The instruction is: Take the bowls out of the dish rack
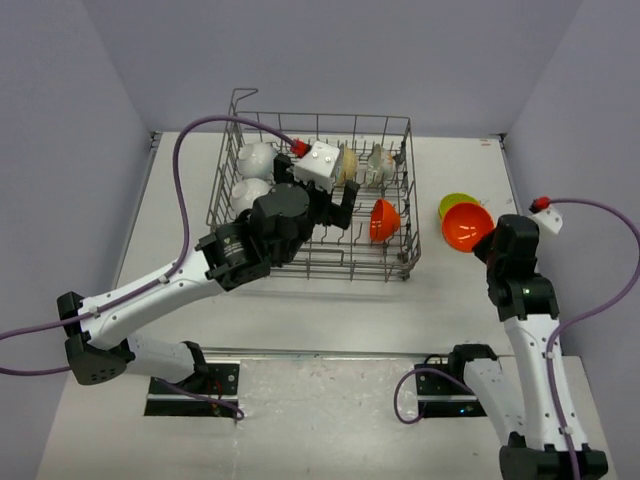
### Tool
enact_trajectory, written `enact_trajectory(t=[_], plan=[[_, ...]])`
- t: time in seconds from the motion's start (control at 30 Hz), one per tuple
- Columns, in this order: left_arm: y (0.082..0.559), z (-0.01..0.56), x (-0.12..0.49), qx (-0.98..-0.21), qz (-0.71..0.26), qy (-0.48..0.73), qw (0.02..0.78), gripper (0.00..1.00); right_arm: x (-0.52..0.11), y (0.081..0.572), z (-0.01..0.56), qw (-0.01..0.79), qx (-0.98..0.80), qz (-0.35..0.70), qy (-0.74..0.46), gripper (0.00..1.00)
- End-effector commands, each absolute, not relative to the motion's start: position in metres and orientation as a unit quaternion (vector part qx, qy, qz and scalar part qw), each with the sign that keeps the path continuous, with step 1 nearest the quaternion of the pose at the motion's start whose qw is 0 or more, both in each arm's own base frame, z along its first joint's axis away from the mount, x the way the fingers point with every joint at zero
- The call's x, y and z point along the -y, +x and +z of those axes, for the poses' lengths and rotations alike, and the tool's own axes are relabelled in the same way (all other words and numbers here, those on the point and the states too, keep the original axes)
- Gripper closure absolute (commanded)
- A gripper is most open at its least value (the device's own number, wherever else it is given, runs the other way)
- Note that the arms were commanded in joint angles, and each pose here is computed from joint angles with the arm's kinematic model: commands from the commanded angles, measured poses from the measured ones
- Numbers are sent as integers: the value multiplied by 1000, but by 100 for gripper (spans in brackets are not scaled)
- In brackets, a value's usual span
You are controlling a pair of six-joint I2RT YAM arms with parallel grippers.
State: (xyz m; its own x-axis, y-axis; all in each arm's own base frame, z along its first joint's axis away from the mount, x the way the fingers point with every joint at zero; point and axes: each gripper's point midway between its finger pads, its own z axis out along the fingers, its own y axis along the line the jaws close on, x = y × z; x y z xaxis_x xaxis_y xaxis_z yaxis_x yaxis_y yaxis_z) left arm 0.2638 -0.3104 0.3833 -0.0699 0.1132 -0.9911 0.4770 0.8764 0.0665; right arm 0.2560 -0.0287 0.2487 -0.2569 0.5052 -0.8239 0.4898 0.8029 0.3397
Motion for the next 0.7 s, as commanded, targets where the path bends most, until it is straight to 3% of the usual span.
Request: enact_trajectory(t=[0.0,0.17,0.27,0.67], plan=[[284,388,290,-751,-156,49,640,0,63,269,214,532,-725,-5,438,100],[285,388,299,-747,-218,42,627,0,76,264,133,457,-724,-3,518,100],[289,389,294,-746,-227,29,626,0,90,258,113,448,-696,-30,560,100],[320,365,336,-780,-271,67,560,0,128,254,84,409,-669,-91,614,100]])
